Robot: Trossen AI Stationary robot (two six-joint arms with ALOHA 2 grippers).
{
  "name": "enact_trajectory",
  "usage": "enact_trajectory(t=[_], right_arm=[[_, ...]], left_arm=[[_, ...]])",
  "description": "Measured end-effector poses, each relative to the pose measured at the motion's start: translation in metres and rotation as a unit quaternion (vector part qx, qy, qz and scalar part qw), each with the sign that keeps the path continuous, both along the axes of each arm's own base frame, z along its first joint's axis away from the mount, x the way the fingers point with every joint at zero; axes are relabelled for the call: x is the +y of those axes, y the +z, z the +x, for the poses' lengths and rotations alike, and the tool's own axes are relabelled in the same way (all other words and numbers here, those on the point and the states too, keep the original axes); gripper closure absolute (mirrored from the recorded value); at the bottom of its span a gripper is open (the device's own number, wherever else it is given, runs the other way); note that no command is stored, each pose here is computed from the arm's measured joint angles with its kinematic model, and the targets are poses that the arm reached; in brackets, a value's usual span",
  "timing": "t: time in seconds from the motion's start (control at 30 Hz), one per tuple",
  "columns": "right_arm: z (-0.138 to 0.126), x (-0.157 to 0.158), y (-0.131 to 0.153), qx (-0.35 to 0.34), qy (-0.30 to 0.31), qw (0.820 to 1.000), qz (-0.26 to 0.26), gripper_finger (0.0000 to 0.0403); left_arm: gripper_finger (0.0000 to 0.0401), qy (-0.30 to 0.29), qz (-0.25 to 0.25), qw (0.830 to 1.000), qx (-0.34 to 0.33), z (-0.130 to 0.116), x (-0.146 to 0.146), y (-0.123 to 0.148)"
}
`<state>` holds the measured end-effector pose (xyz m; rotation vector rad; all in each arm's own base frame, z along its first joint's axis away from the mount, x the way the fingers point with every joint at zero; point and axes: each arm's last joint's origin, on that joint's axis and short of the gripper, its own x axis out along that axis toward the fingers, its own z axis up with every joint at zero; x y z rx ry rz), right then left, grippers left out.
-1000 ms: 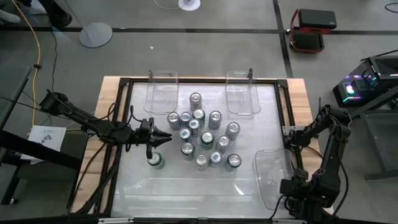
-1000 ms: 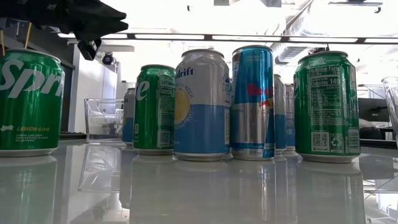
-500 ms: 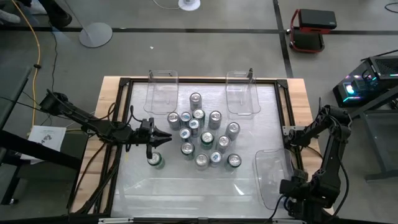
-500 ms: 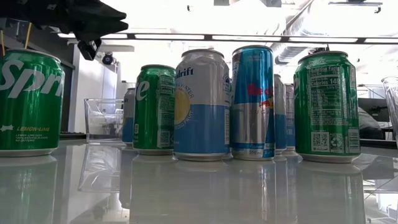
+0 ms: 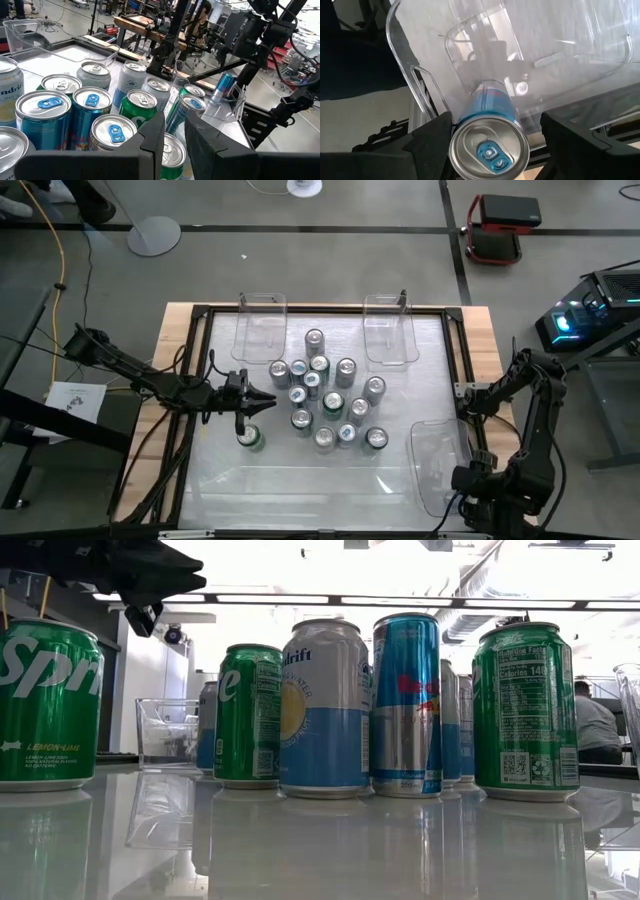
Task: Sort soda cans
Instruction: Put the blue soda can into the bottom right transparent bin
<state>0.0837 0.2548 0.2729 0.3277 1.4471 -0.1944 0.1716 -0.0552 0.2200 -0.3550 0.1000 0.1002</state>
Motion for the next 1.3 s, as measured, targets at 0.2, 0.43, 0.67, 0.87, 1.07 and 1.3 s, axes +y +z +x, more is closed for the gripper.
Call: enact_trajectory(t=[0.2, 0.43, 0.67, 0.87, 1.07, 1.3], right_arm=[[0.003, -0.001, 0.001, -0.014, -0.006, 1.0, -0.004, 0.0109], [0.017, -0.006, 0.001, -0.041, -0.013, 0.999, -0.017, 0.0108], [0.034, -0.014, 0.001, -0.045, -0.011, 0.999, -0.025, 0.0109], [0.055, -0.024, 0.005, -0.114, 0.003, 0.992, -0.054, 0.011], [0.085, -0.03, 0.012, -0.281, 0.063, 0.946, -0.149, 0.011], [0.142, -0.055, 0.018, -0.349, 0.086, 0.899, -0.25, 0.011]], left_arm=[[0.0336, 0.0, 0.0, 1.0, 0.0, 0.0, 0.0, 0.0], [0.0336, 0.0, 0.0, 1.0, 0.0, 0.0, 0.0, 0.0], [0.0336, 0.0, 0.0, 1.0, 0.0, 0.0, 0.0, 0.0], [0.0336, 0.0, 0.0, 1.0, 0.0, 0.0, 0.0, 0.0], [0.0336, 0.0, 0.0, 1.0, 0.0, 0.0, 0.0, 0.0], [0.0336, 0.012, 0.001, 1.0, -0.001, 0.0, 0.001, 0.0]])
